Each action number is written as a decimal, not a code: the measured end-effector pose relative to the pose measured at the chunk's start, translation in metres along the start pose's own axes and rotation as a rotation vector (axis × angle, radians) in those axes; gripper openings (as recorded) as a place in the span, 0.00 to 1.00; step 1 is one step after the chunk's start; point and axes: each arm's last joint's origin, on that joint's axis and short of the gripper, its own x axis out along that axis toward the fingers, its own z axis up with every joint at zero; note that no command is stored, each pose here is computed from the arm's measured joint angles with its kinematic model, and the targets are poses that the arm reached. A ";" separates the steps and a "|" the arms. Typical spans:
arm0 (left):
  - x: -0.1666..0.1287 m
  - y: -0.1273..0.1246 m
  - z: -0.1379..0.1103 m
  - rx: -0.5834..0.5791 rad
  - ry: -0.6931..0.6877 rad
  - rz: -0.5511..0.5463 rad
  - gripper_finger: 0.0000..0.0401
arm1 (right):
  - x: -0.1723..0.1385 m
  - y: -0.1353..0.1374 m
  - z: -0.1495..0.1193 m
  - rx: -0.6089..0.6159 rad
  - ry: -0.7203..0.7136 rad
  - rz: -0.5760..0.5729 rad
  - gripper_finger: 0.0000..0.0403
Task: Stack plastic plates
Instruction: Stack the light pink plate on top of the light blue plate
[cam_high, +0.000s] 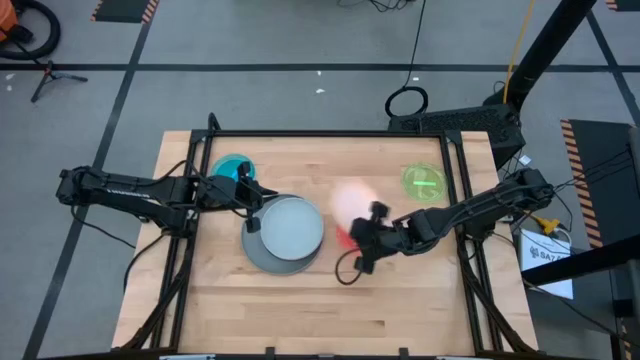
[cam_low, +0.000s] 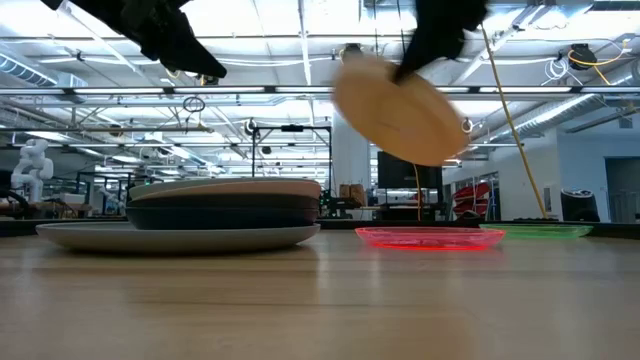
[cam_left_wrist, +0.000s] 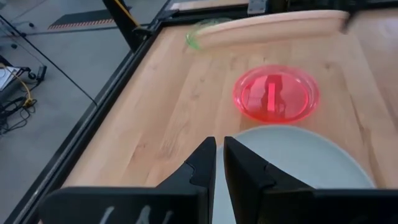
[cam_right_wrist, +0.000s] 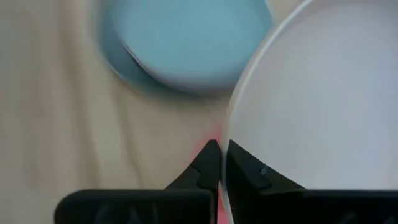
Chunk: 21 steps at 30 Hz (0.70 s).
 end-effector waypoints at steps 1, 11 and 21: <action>0.000 0.000 0.001 -0.002 -0.006 0.000 0.10 | 0.004 0.003 0.007 -0.035 -0.055 0.028 0.01; 0.000 0.000 0.002 -0.006 -0.017 0.001 0.10 | 0.057 0.019 0.024 -0.371 -0.078 0.142 0.01; 0.000 0.000 0.001 -0.004 -0.013 0.001 0.10 | 0.082 0.028 0.034 -0.481 0.010 0.115 0.14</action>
